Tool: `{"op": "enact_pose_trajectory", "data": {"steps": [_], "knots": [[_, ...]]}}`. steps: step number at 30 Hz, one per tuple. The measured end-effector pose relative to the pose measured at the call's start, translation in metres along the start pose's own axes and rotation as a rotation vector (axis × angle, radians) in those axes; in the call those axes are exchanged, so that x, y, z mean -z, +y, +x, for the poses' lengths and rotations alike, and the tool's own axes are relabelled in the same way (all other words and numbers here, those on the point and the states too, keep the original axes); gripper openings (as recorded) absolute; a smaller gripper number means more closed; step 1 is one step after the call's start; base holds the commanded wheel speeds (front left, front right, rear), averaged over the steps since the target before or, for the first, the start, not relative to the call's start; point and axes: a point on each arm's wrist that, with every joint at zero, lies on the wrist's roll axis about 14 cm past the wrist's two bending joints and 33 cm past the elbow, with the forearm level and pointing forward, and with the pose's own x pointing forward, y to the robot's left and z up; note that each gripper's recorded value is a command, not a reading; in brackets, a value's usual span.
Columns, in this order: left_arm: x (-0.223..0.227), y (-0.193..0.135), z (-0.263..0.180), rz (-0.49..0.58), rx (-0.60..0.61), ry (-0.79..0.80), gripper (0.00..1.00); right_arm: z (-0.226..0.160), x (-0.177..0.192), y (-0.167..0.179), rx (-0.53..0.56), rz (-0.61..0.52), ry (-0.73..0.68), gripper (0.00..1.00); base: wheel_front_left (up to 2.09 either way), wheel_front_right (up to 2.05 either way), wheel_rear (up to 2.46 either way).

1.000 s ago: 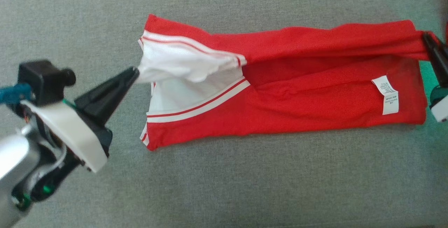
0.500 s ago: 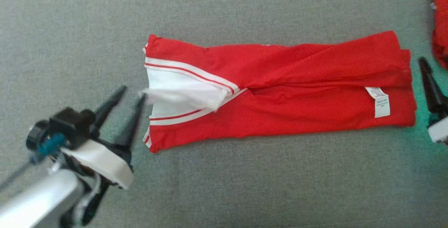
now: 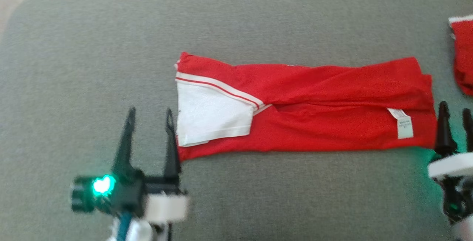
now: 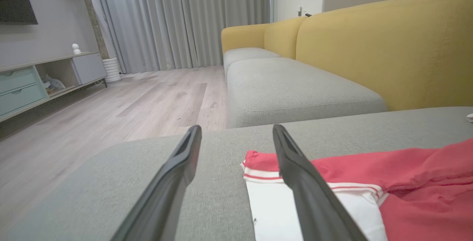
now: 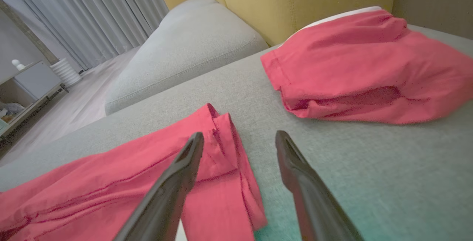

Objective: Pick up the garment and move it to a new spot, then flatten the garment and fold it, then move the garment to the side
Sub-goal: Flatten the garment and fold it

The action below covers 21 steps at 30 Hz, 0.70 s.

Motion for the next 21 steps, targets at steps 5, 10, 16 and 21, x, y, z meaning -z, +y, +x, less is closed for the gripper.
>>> {"op": "enact_pose_trajectory", "data": {"steps": [5, 10, 16, 21], "knots": [[0.001, -0.008, -0.024, 0.003, -0.023, -0.013, 1.0, 0.023, 0.009, 0.018, 0.011, 0.031, 0.028, 1.0, 0.0, 0.0, 0.0], [-0.008, -0.003, -0.024, 0.007, -0.036, -0.052, 1.0, 0.034, 0.024, 0.008, 0.084, 0.048, 0.095, 1.0, 0.0, 0.0, 0.0], [-0.01, 0.001, -0.025, -0.01, -0.046, -0.062, 1.0, 0.038, 0.045, 0.007, 0.111, 0.006, 0.203, 1.0, 0.0, 0.0, 0.0], [-0.009, 0.004, -0.025, -0.028, -0.05, -0.058, 1.0, 0.04, 0.047, 0.018, 0.088, 0.002, 0.239, 0.0, 0.0, 0.0, 0.0]]}}
